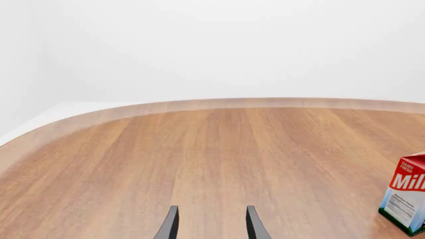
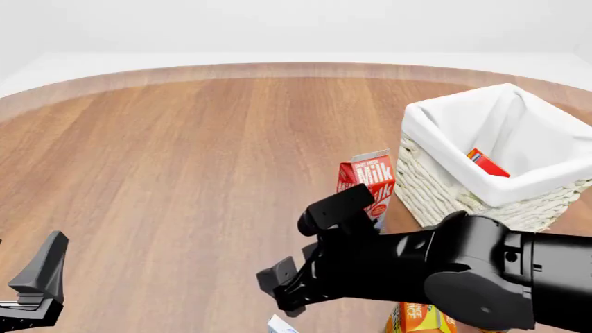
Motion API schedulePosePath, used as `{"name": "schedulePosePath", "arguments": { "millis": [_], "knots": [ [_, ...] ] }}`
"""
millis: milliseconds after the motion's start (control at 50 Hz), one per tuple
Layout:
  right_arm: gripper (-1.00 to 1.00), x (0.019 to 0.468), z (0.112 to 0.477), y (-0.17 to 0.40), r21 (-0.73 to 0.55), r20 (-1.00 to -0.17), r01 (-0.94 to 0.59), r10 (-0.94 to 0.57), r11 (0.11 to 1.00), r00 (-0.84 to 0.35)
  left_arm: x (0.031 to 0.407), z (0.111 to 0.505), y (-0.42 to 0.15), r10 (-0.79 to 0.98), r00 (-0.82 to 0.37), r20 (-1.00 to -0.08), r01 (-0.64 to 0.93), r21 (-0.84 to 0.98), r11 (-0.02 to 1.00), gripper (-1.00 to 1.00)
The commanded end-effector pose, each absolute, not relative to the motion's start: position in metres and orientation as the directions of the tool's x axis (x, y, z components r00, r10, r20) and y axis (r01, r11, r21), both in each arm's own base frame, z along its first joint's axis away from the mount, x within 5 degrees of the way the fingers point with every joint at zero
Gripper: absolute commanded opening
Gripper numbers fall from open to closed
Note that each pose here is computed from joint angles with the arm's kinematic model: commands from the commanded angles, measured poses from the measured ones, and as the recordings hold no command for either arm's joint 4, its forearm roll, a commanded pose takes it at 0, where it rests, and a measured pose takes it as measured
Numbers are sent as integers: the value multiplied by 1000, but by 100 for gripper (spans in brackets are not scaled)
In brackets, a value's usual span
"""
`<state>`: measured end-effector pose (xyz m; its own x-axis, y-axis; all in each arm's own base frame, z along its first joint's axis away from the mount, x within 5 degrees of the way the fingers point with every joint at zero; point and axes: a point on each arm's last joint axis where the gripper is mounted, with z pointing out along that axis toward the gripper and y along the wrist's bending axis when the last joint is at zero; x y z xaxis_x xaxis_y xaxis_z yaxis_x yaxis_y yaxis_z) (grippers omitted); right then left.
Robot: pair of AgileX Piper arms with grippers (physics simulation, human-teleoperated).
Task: Pick up the cream cheese box and the butter, and put them in the basket.
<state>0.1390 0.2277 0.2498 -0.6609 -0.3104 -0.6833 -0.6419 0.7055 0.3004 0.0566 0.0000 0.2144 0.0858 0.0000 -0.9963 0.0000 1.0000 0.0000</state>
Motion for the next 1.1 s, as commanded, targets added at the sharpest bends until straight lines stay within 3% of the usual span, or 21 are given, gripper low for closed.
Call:
{"name": "schedulePosePath", "arguments": {
  "millis": [20,1100],
  "knots": [
    [100,141,246,226,294,-675,-636,-316,714,-667,57,214,0,0,86,-996,0,0,1000,100],
    [100,133,214,223,321,-639,-608,-308,726,-705,57,214,0,0,86,-996,0,0,1000,100]
  ]
}}
